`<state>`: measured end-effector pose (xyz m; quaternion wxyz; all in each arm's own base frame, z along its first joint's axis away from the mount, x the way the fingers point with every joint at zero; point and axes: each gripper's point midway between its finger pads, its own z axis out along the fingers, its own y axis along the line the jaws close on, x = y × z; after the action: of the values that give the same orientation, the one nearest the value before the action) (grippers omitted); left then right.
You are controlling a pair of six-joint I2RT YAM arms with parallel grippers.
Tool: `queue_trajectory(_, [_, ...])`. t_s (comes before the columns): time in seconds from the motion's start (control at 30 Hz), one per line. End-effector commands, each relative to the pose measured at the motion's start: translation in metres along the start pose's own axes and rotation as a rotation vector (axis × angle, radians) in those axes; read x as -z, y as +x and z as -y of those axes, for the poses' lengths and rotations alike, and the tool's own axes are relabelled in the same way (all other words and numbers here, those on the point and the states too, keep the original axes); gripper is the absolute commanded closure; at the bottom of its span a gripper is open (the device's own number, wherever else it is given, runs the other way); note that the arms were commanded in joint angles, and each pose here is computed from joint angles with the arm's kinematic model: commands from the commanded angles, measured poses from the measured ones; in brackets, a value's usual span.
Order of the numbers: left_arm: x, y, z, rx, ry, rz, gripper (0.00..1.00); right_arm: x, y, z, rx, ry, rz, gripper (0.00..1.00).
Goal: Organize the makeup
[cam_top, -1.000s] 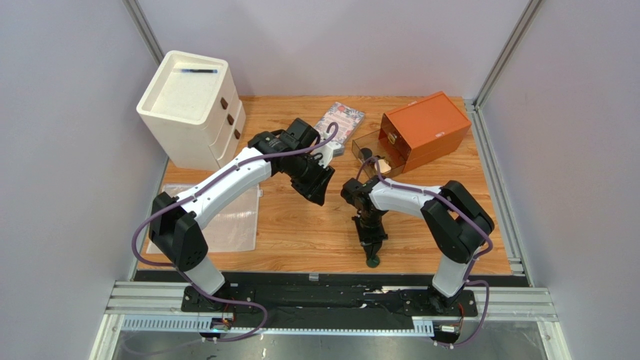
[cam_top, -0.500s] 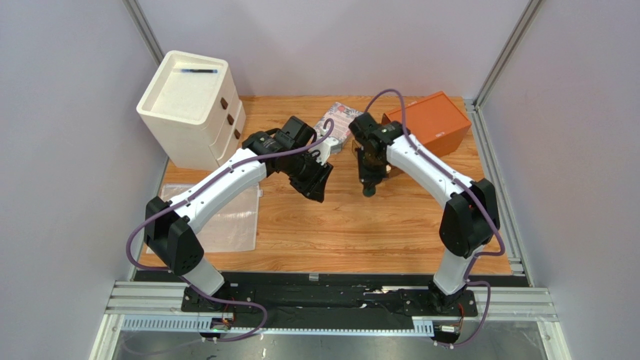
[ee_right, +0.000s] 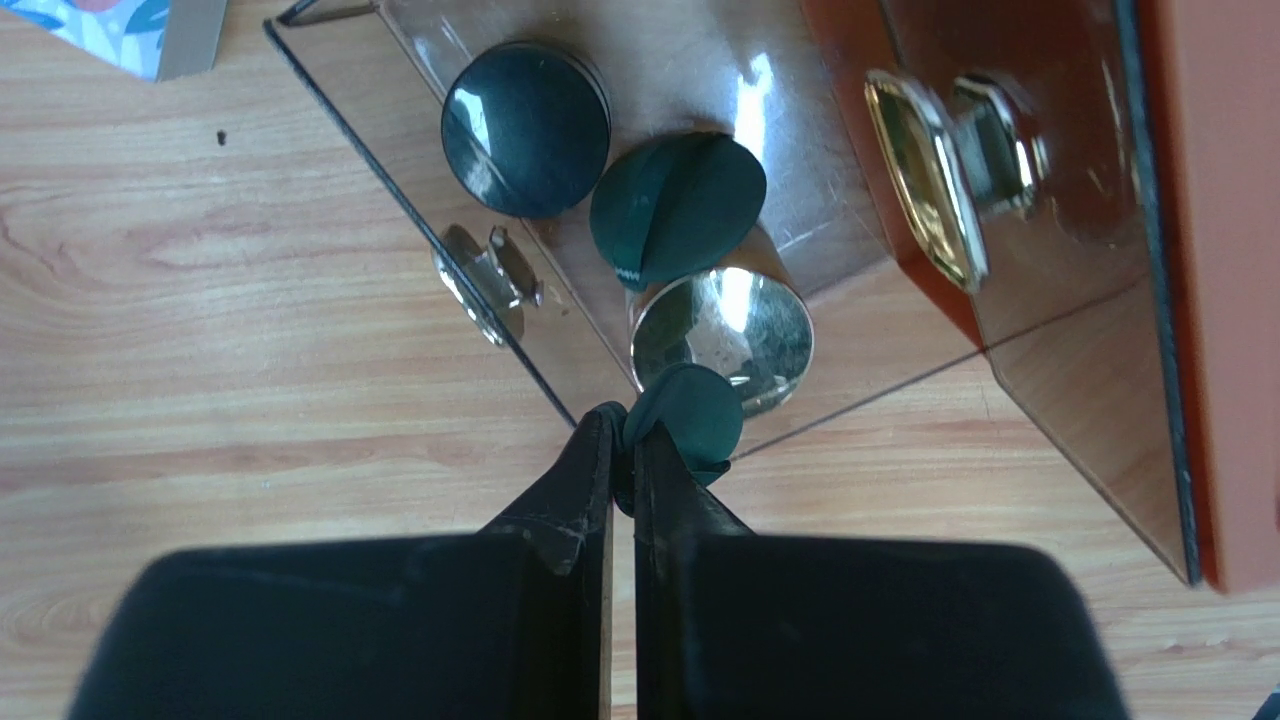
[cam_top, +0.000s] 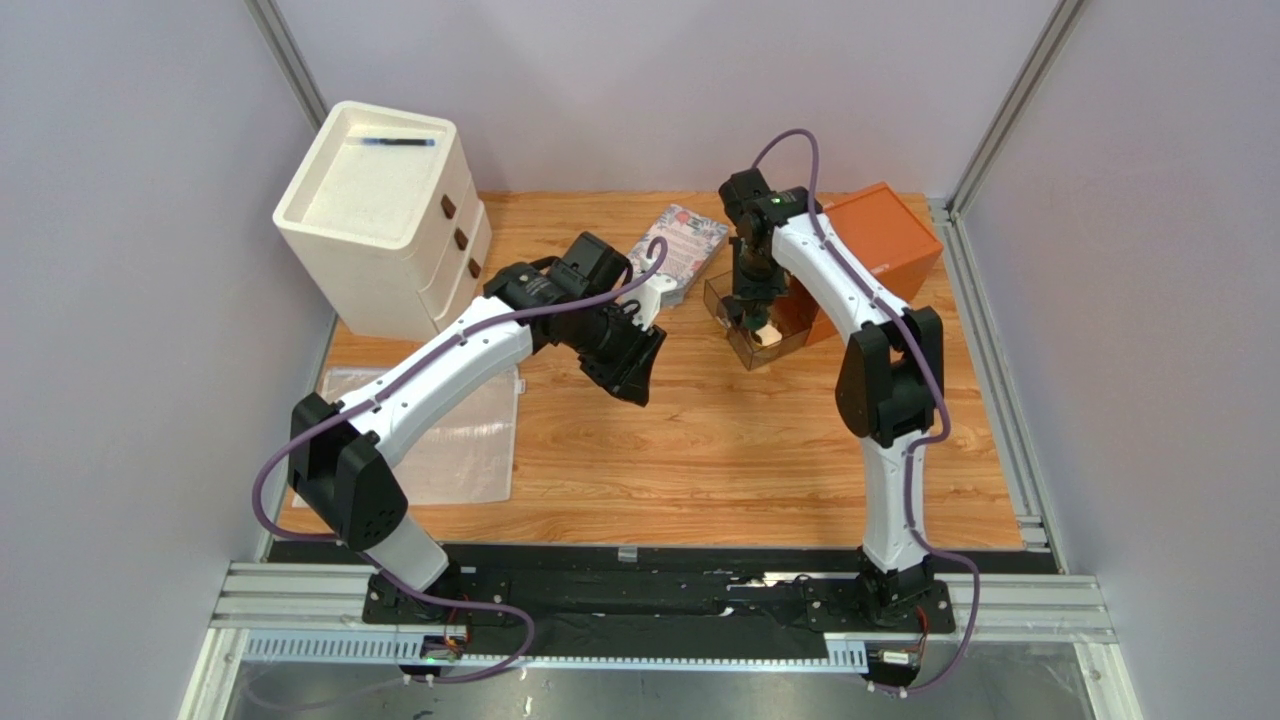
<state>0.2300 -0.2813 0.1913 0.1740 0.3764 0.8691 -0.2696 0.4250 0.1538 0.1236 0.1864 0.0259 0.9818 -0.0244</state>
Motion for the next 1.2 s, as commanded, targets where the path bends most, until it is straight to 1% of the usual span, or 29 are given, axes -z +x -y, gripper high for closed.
queue_trajectory(0.0, [0.004, -0.008, 0.005, -0.012, 0.026, 0.022, 0.52, 0.009, -0.024, 0.001, 0.021, 0.020, 0.071, 0.99])
queue_trajectory(0.23, [0.002, -0.010, 0.003, -0.021, 0.023, 0.014, 0.52, 0.000, -0.040, 0.008, -0.030, 0.028, 0.104, 0.98])
queue_trajectory(0.3, [0.002, -0.011, 0.003, -0.019, 0.029, 0.010, 0.52, -0.002, -0.042, 0.007, -0.026, 0.015, 0.103, 0.94])
queue_trajectory(0.37, [0.001, -0.011, 0.004, -0.020, 0.036, 0.008, 0.52, -0.004, -0.043, 0.007, -0.017, 0.009, 0.103, 0.42])
queue_trajectory(0.4, [0.001, -0.013, 0.005, -0.023, 0.039, 0.012, 0.52, -0.005, -0.042, 0.007, -0.014, 0.009, 0.103, 0.24])
queue_trajectory(0.47, [0.001, -0.014, 0.004, -0.024, 0.036, 0.011, 0.51, -0.004, -0.047, 0.007, -0.010, 0.006, 0.129, 0.09])
queue_trajectory(0.53, [0.001, -0.017, 0.002, -0.027, 0.029, 0.013, 0.51, 0.000, -0.052, 0.007, -0.014, -0.002, 0.156, 0.07])
queue_trajectory(0.63, [-0.002, -0.021, 0.001, -0.025, 0.026, 0.011, 0.51, 0.012, -0.059, 0.005, -0.020, -0.026, 0.193, 0.07])
queue_trajectory(0.7, [-0.003, -0.025, 0.000, -0.026, 0.022, 0.016, 0.51, 0.022, -0.064, 0.004, -0.015, -0.043, 0.221, 0.07])
queue_trajectory(0.8, [-0.008, -0.032, -0.003, -0.016, 0.022, 0.019, 0.49, 0.055, -0.079, 0.010, -0.042, -0.068, 0.313, 0.09])
queue_trajectory(0.83, [-0.011, -0.034, -0.002, -0.003, 0.035, 0.017, 0.48, 0.069, -0.086, 0.020, -0.073, -0.072, 0.350, 0.10])
queue_trajectory(0.9, [-0.019, -0.041, 0.001, 0.023, 0.067, 0.023, 0.44, 0.079, -0.099, 0.041, -0.155, -0.088, 0.387, 0.14])
queue_trajectory(0.97, [-0.026, -0.050, 0.003, 0.038, 0.096, 0.038, 0.44, 0.088, -0.107, 0.055, -0.208, -0.127, 0.398, 0.30])
queue_trajectory(1.0, [-0.027, -0.057, 0.004, 0.047, 0.110, 0.050, 0.44, 0.089, -0.109, 0.065, -0.232, -0.126, 0.394, 0.35])
queue_trajectory(1.03, [-0.036, -0.058, 0.006, 0.082, 0.145, 0.035, 0.44, 0.087, -0.114, 0.085, -0.270, -0.115, 0.395, 0.48])
queue_trajectory(1.07, [-0.038, -0.065, 0.005, 0.096, 0.160, 0.053, 0.45, 0.088, -0.116, 0.091, -0.285, -0.126, 0.394, 0.57])
queue_trajectory(1.1, [-0.041, -0.071, 0.006, 0.114, 0.178, 0.061, 0.46, 0.086, -0.117, 0.101, -0.303, -0.123, 0.388, 0.70])
queue_trajectory(1.13, [-0.049, -0.072, 0.008, 0.172, 0.217, 0.049, 0.47, 0.083, -0.119, 0.118, -0.336, -0.106, 0.386, 0.95])
queue_trajectory(1.17, [-0.053, -0.083, 0.004, 0.187, 0.237, 0.084, 0.49, 0.081, -0.119, 0.126, -0.349, -0.103, 0.381, 1.00])
